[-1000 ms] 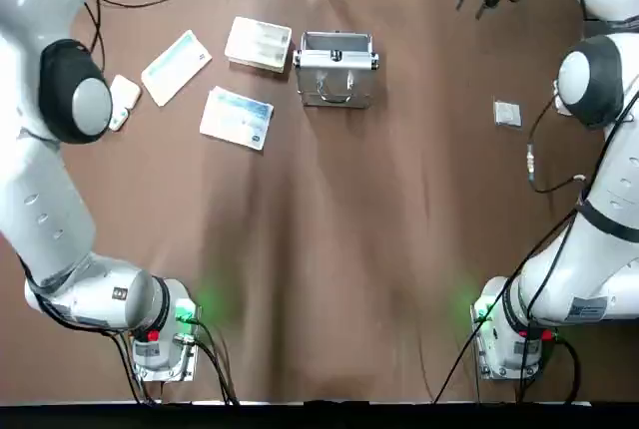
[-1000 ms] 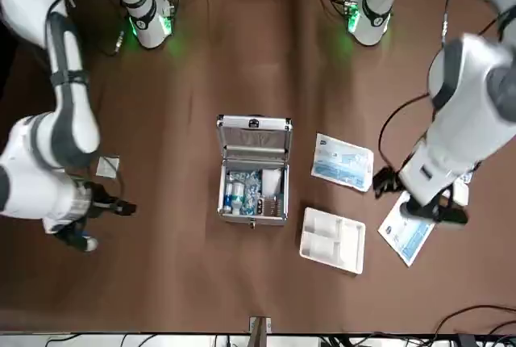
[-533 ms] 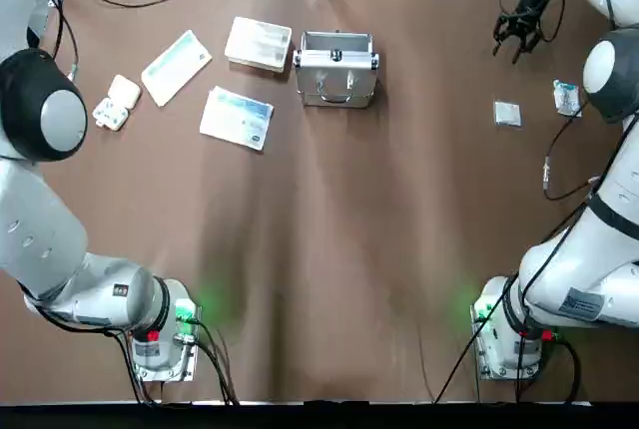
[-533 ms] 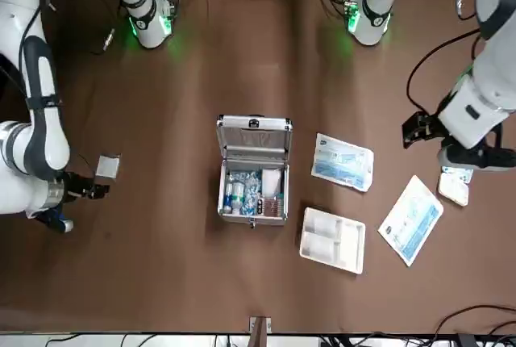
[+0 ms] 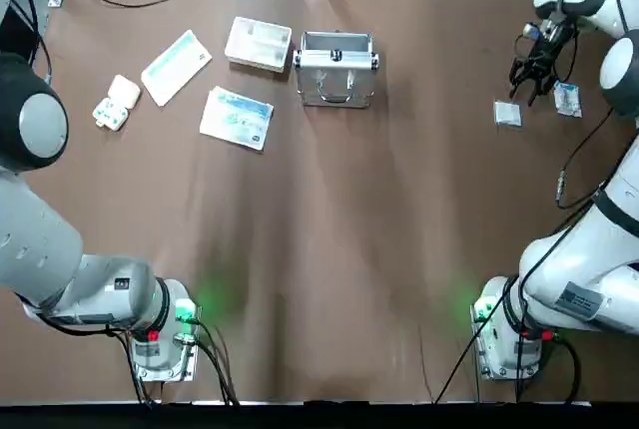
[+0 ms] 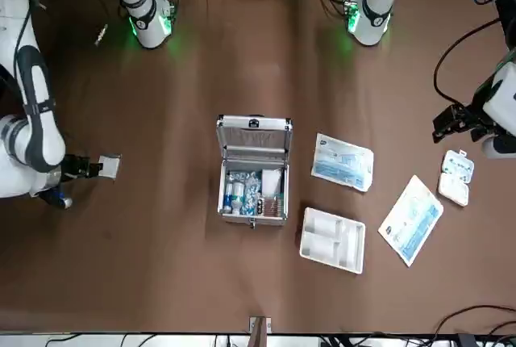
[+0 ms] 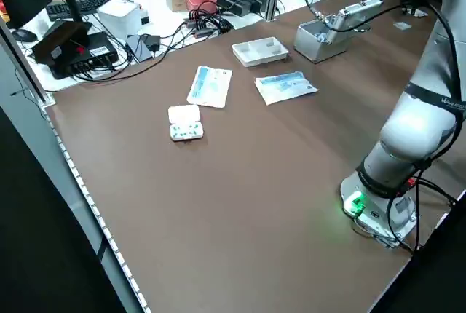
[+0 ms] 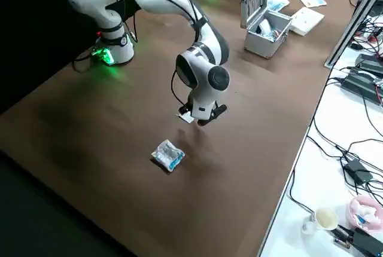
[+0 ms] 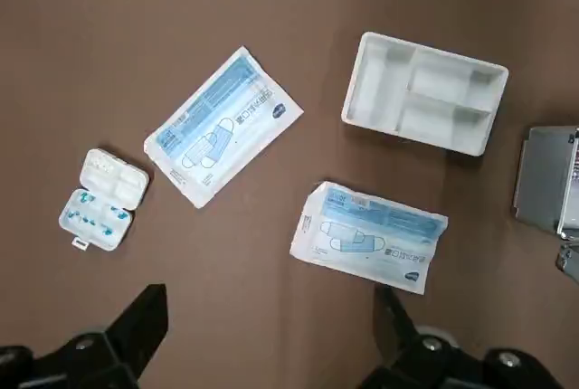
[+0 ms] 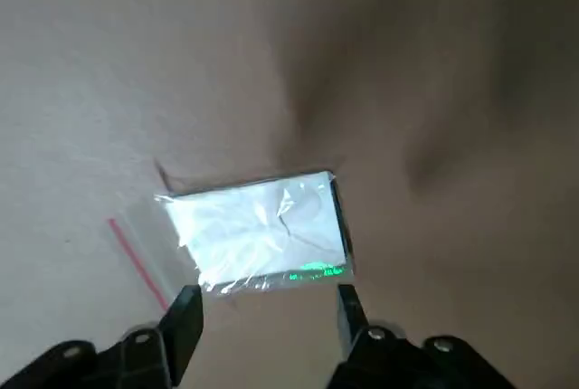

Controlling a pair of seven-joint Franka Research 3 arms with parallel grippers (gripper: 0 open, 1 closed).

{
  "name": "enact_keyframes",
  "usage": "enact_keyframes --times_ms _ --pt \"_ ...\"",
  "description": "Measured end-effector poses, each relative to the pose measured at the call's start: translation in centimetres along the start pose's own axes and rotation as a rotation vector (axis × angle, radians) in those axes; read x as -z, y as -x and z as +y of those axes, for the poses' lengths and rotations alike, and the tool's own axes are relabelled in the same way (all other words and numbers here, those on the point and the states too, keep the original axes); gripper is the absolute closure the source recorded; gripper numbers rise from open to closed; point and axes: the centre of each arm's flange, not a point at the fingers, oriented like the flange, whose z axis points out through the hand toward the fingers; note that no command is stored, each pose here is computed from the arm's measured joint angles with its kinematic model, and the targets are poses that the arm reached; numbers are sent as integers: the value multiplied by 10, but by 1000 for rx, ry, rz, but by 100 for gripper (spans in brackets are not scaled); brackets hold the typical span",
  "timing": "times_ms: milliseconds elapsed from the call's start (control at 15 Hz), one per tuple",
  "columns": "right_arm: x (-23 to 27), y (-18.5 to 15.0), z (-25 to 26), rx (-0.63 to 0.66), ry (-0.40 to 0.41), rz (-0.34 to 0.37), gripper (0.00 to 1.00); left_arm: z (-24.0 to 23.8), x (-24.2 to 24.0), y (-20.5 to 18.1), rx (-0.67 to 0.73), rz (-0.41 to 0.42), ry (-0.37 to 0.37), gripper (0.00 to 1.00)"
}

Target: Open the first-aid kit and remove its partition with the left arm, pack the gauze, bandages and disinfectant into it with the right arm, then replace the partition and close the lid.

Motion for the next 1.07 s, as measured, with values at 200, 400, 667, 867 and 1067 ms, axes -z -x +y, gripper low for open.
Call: enact_keyframes --times_ms 200,400,667,867,1067 --pt "-29 4 -4 18 27 -12 38 -1 2 2 1 4 0 0" --pt "-37 5 -3 45 83 -23 41 -1 0 1 1 1 0 0" --pt "-50 -2 -3 62 109 -9 44 0 0 1 0 0 -1 0" --pt "-50 -2 -11 74 110 -7 44 0 -1 1 -1 3 0 0" --pt "-50 -2 -14 80 112 -4 44 0 -1 1 -1 5 0 0"
